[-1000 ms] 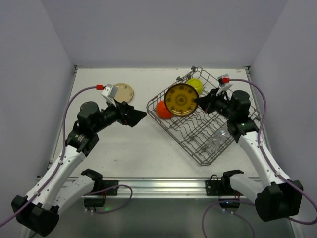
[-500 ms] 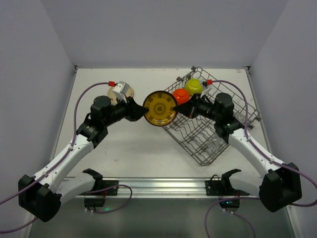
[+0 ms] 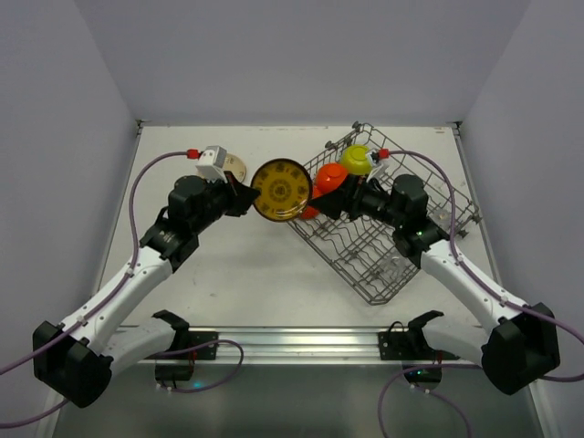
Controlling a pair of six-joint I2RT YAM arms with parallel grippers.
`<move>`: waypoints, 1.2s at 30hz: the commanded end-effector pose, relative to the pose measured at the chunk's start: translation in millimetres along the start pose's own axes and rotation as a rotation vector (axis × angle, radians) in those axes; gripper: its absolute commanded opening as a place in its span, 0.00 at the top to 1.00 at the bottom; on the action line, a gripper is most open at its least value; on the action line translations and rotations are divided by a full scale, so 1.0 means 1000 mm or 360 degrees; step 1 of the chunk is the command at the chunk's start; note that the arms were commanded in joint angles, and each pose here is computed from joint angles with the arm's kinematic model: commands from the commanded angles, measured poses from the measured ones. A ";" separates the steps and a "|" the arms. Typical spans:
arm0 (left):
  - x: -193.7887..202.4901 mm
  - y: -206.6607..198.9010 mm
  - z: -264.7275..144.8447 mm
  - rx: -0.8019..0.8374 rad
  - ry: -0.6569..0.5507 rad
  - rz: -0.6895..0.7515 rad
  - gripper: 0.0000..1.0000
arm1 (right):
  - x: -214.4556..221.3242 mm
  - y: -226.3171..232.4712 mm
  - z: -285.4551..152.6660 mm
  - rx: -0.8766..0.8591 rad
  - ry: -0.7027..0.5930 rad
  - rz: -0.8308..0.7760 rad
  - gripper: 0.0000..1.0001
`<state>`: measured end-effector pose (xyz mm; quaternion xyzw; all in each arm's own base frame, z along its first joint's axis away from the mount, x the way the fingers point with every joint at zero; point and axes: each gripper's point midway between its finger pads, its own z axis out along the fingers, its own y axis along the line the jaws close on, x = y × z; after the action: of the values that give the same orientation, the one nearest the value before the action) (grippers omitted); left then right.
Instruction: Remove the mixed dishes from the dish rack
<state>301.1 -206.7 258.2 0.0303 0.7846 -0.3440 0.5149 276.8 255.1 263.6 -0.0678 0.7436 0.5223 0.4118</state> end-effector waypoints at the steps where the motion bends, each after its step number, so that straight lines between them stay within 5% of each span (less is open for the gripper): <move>1: -0.036 0.024 -0.013 -0.0337 -0.0217 -0.0176 1.00 | -0.020 -0.009 -0.015 0.0225 -0.0163 -0.0041 0.01; 5: -0.058 0.087 -0.030 -0.0842 -0.0366 -0.0383 1.00 | -0.027 -0.026 -0.041 0.0504 -0.0261 -0.0029 0.01; 12: -0.057 0.222 -0.009 -0.1281 -0.0340 -0.0790 1.00 | -0.023 -0.017 -0.082 0.0575 -0.0353 -0.0080 0.01; 18: -0.057 0.270 0.050 -0.1269 -0.0167 -0.0925 1.00 | -0.018 -0.005 -0.112 0.0609 -0.0359 -0.0213 0.01; 27: -0.040 0.315 0.079 -0.1316 -0.0085 -0.0976 0.93 | -0.008 0.007 -0.137 0.0592 -0.0307 -0.0361 0.01; 30: -0.035 0.319 0.088 -0.1283 -0.0066 -0.0980 0.89 | -0.007 0.004 -0.139 0.0616 -0.0305 -0.0385 0.01; 36: -0.025 0.314 0.094 -0.1240 -0.0033 -0.0990 0.50 | -0.004 -0.005 -0.133 0.0655 -0.0257 -0.0370 0.01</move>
<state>496.0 -5.2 74.4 -0.4125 0.8361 -0.1310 0.3370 205.7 142.8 268.6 -0.0199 0.7887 0.3224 0.5230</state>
